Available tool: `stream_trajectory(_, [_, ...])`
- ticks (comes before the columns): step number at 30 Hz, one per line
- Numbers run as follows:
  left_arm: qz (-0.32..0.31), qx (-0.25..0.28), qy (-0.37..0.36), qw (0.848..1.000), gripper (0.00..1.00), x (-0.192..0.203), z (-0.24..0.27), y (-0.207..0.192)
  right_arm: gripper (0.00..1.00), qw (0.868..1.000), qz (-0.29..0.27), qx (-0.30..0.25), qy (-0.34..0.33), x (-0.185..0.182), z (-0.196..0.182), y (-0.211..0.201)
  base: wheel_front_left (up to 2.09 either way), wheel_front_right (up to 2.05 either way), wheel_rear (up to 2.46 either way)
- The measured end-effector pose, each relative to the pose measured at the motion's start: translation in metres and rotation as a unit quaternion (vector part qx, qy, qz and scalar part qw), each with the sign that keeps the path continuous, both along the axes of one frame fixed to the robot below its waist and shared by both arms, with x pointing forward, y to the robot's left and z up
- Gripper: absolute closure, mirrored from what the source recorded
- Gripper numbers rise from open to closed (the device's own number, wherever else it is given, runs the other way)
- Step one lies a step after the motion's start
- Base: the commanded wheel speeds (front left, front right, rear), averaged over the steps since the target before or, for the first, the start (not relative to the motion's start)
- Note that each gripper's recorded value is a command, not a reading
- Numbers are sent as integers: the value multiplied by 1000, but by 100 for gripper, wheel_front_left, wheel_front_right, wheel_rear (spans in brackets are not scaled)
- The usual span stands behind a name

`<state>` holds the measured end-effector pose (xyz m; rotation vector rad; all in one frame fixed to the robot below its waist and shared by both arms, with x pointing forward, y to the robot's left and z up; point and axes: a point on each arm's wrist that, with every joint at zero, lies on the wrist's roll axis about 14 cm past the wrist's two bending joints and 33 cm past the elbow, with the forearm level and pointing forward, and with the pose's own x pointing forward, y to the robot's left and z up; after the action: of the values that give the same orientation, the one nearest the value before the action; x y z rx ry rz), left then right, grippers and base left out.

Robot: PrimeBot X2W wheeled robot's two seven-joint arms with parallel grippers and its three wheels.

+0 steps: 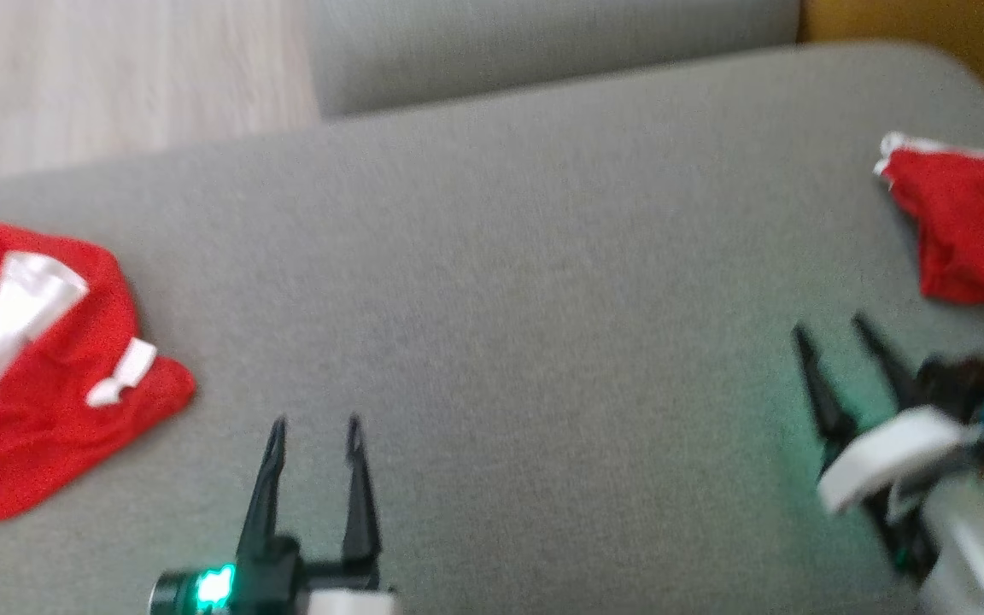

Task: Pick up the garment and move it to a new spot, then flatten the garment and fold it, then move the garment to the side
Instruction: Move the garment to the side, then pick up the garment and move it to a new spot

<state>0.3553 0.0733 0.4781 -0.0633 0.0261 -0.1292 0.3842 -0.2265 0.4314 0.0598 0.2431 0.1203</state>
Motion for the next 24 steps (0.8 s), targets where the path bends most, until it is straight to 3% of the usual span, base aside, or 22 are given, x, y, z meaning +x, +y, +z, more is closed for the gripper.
stream_trajectory(5, [30, 6, -12, 999, 0, -25, 8, 24, 0, 997, -3, 28, -69, -30, 29, 27, 0, 0, 0])
stream_trajectory(10, [48, 13, -49, 998, 0, -38, 28, 41, 0, 991, -12, 15, -129, -52, 59, 35, 0, 0, 0])
stream_trajectory(17, [69, 20, -50, 996, 0, -63, 26, 59, 0, 993, -25, 8, -116, -87, 45, 37, 0, 0, 0])
stream_trajectory(24, [77, 22, -46, 996, 0, -64, 24, 67, 0, 993, -13, 3, -115, -88, 45, 44, 0, 0, 0])
